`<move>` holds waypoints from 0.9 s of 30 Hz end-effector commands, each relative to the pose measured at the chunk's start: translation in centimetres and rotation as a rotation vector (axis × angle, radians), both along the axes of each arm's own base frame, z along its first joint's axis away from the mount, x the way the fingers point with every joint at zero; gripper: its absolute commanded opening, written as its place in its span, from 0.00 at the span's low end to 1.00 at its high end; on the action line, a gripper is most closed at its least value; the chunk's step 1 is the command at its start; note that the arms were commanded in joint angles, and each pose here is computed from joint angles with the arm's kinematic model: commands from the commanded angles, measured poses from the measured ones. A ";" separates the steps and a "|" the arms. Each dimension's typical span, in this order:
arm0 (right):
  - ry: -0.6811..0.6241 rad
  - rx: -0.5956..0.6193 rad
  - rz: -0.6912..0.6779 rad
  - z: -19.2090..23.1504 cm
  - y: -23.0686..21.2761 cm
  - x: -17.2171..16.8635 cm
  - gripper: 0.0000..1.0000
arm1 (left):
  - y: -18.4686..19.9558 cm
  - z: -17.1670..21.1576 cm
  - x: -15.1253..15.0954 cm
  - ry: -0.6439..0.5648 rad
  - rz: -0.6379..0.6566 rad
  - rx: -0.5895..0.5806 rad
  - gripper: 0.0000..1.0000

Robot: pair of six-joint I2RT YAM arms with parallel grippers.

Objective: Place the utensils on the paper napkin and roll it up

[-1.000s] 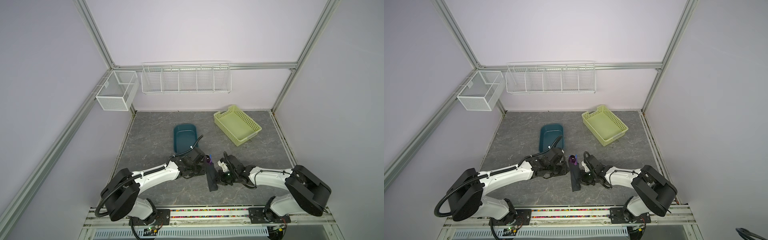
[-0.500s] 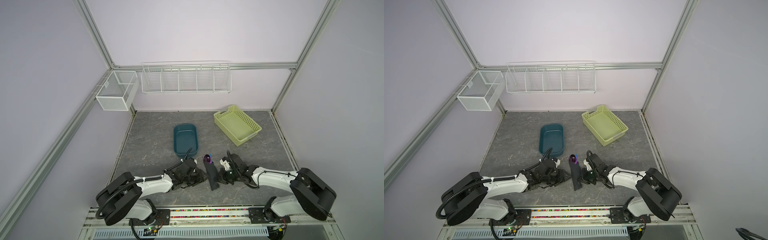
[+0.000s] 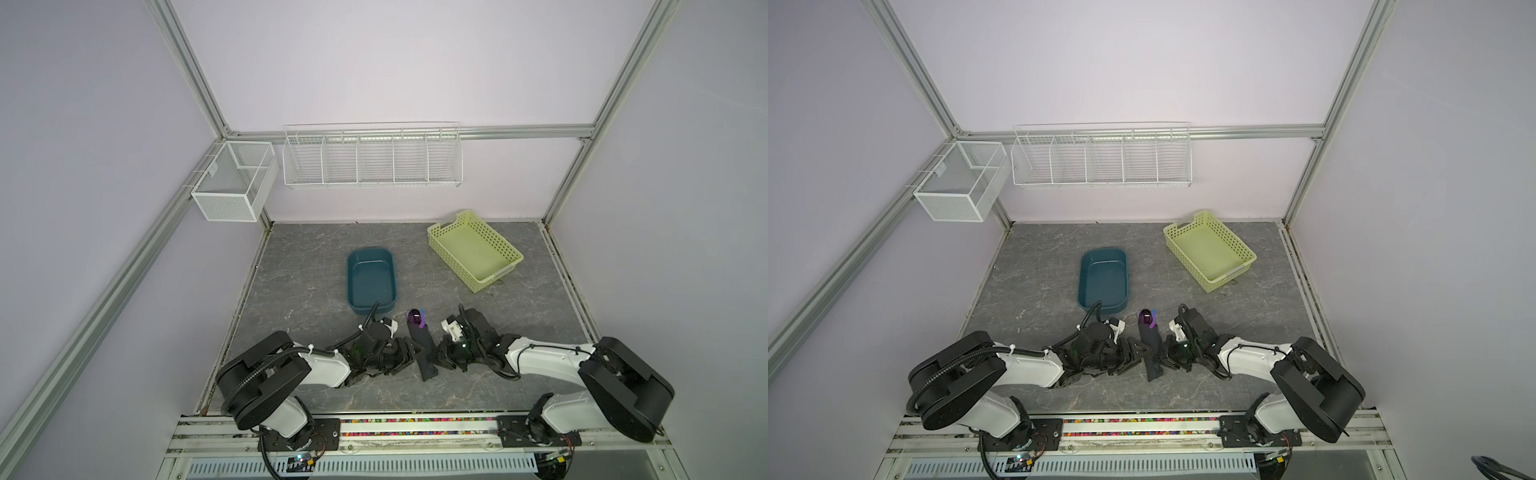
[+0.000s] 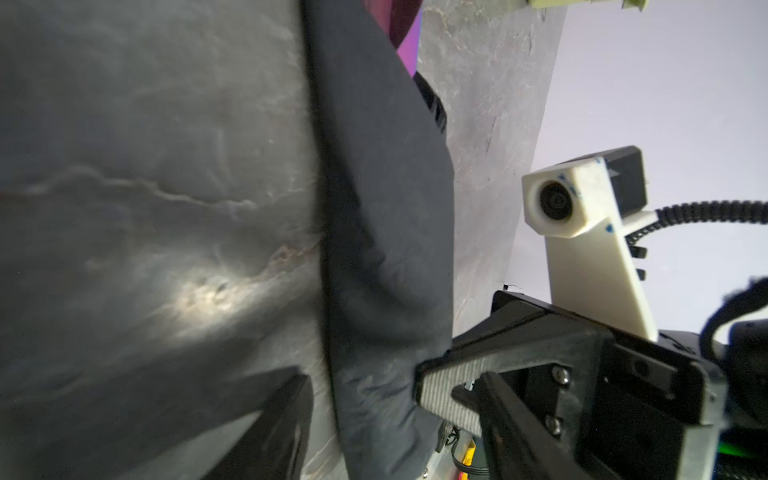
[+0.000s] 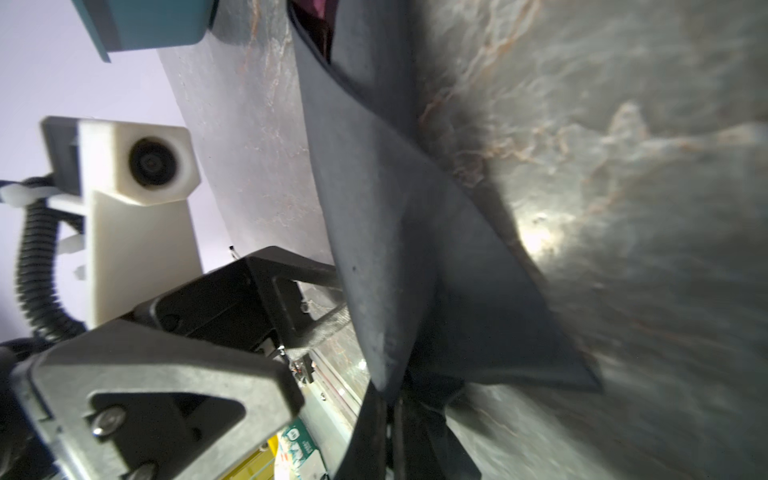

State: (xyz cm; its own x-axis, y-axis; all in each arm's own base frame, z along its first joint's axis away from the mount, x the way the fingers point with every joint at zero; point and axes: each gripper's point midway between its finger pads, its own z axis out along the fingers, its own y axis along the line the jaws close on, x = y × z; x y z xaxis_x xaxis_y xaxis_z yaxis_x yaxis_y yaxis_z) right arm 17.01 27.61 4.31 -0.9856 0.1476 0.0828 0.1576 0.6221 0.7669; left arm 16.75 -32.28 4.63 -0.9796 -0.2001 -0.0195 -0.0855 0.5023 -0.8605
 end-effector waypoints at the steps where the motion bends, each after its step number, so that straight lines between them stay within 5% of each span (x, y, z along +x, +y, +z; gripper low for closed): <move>1: 0.026 0.066 -0.037 0.7 0.6 0.4 0.06 | 0.1 -0.4 -0.3 0.036 0.016 -0.028 0.65; 14: 0.036 0.149 -0.077 2.1 1.2 1.1 0.06 | 0.7 -1.5 -0.4 0.065 0.044 -0.003 0.68; 27: 0.074 0.245 -0.098 2.6 2.0 1.2 0.06 | -1.0 -0.4 0.5 0.065 0.075 -0.206 0.69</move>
